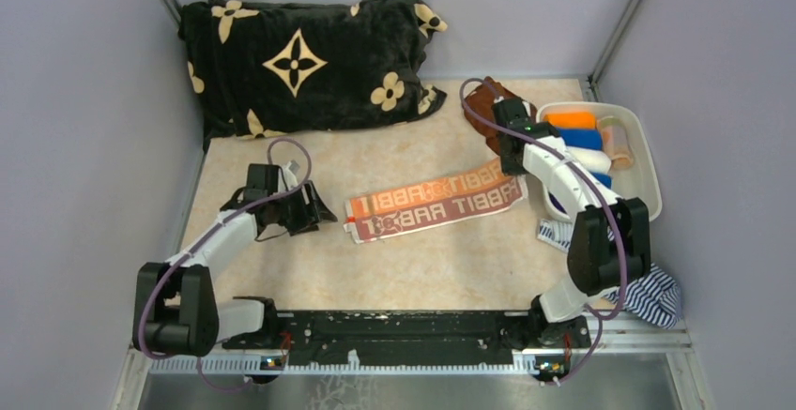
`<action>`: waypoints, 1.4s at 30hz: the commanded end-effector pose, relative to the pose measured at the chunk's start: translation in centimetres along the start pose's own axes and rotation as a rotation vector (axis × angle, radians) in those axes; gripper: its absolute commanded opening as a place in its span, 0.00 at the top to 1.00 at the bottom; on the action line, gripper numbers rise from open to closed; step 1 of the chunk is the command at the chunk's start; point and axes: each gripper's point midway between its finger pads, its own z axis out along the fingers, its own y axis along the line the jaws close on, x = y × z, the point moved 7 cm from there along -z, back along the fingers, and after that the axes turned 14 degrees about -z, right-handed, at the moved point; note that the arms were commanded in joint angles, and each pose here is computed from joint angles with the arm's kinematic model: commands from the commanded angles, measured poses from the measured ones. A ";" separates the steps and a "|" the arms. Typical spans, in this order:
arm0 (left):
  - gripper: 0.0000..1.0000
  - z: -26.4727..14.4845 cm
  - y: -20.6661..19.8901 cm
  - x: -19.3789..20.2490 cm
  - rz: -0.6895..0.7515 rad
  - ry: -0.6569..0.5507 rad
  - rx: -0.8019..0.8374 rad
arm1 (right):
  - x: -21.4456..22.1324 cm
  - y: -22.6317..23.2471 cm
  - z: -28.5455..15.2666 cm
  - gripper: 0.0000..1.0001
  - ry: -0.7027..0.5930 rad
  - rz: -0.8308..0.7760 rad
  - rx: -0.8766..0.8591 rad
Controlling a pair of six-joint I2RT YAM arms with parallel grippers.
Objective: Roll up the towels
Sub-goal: Fold the towel at the center of the board.
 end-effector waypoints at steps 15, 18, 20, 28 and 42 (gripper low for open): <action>0.45 5.6 -1.2 3.1 -0.068 0.074 0.078 | -3.4 17.3 -9.8 1.00 -0.216 -0.163 -0.684; 0.52 5.9 -0.9 3.5 -0.067 0.080 0.070 | -3.7 20.5 -9.9 1.00 -0.184 -0.178 -0.727; 0.56 5.9 -0.8 3.7 -0.066 0.085 0.066 | -3.9 22.5 -10.2 1.00 -0.178 -0.182 -0.752; 0.73 6.0 -0.7 4.1 -0.052 0.089 0.059 | -5.1 27.9 -10.4 1.00 -0.161 -0.188 -0.783; 0.78 6.1 -0.8 4.4 -0.030 0.092 0.041 | -6.2 31.6 -10.2 1.00 -0.146 -0.217 -0.814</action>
